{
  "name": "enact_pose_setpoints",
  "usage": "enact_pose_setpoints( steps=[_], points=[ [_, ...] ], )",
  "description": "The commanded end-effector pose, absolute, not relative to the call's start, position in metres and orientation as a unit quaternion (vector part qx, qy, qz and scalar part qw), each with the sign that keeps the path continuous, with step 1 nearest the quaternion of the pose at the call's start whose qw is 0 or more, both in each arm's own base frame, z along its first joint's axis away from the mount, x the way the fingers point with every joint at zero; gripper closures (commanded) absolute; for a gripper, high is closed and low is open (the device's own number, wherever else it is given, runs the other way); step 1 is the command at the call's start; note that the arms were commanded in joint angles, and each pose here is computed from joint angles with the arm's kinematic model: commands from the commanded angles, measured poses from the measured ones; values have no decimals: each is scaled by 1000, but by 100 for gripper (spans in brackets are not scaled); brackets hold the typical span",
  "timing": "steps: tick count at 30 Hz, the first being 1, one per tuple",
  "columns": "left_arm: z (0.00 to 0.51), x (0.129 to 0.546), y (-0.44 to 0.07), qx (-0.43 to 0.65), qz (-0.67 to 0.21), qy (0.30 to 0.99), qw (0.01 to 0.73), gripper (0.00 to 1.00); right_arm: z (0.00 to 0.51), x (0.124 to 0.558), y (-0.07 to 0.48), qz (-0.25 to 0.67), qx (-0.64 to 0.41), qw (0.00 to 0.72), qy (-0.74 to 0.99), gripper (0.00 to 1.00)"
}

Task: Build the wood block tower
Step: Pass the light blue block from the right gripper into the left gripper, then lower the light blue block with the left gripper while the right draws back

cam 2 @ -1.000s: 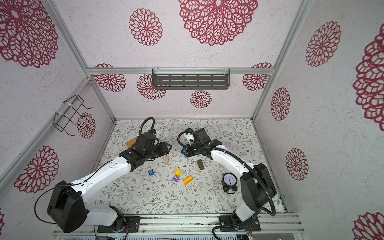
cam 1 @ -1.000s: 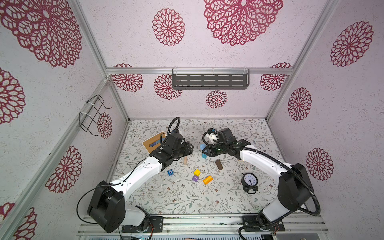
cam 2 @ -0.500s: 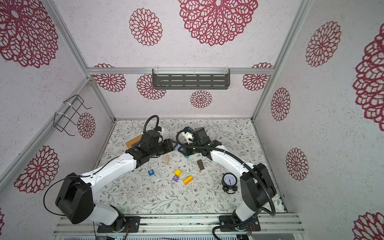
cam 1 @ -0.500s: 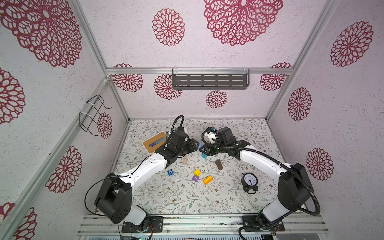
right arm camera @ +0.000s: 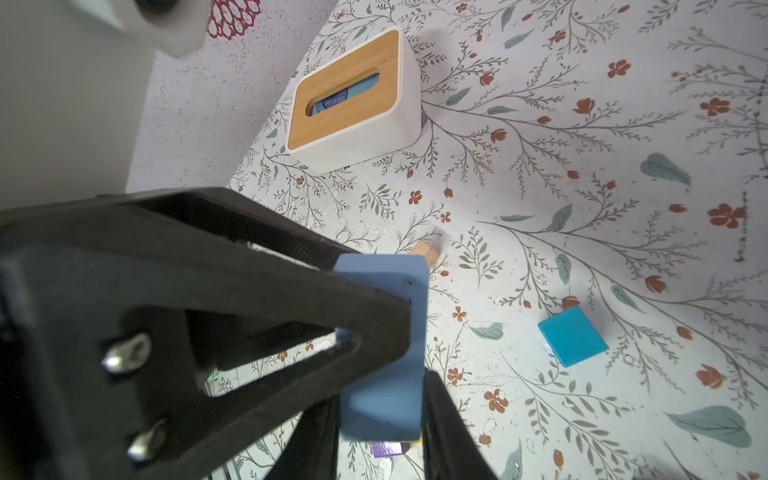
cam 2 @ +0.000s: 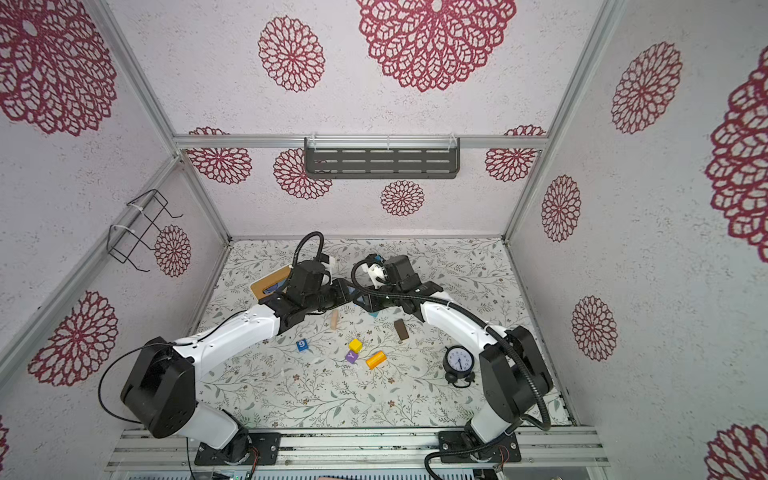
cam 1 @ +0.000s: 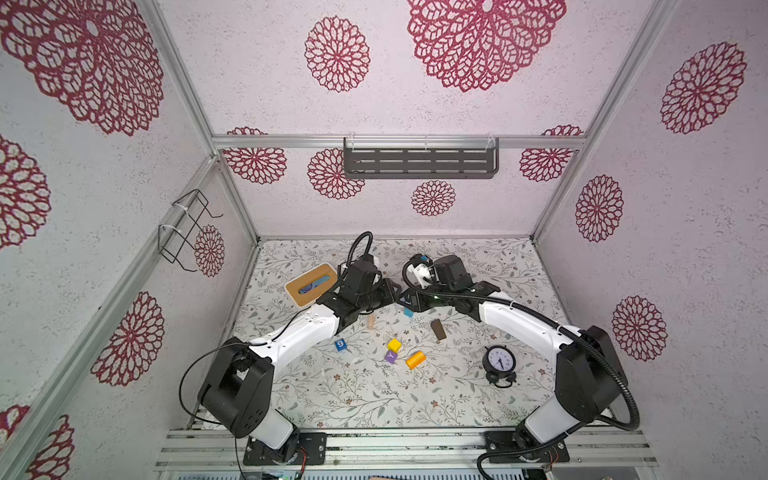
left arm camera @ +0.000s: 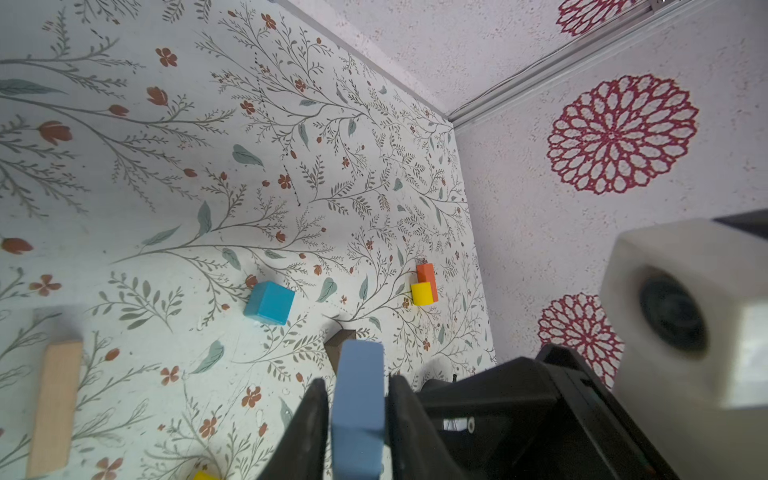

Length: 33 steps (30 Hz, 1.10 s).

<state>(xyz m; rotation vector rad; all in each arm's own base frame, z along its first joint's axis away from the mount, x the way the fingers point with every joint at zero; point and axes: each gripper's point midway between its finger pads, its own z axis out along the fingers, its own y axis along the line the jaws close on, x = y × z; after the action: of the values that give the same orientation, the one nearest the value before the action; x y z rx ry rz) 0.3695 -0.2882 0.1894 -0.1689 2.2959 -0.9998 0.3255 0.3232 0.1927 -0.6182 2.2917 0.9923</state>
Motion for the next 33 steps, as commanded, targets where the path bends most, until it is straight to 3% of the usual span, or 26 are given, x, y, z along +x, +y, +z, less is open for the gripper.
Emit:
enact_pose_setpoints(
  steps=[1, 6, 13, 17, 24, 33],
  points=[
    [202, 374, -295, -61, -389, 862, 320, 78, 218, 320, 328, 394, -241, 302, 834, 77],
    [196, 374, -294, -64, -381, 868, 313, 89, 217, 320, 328, 393, -244, 302, 834, 68],
    [202, 376, -286, -57, -358, 875, 321, 89, 209, 319, 319, 372, -245, 307, 841, 44],
    [207, 378, -272, -49, -330, 885, 325, 89, 200, 315, 306, 359, -237, 306, 849, 37],
    [205, 381, -259, -29, -299, 907, 296, 88, 189, 307, 283, 346, -220, 306, 860, 37],
    [159, 377, -263, 32, -206, 963, 174, 89, 149, 321, 228, 250, -147, 305, 907, 41]
  ],
)
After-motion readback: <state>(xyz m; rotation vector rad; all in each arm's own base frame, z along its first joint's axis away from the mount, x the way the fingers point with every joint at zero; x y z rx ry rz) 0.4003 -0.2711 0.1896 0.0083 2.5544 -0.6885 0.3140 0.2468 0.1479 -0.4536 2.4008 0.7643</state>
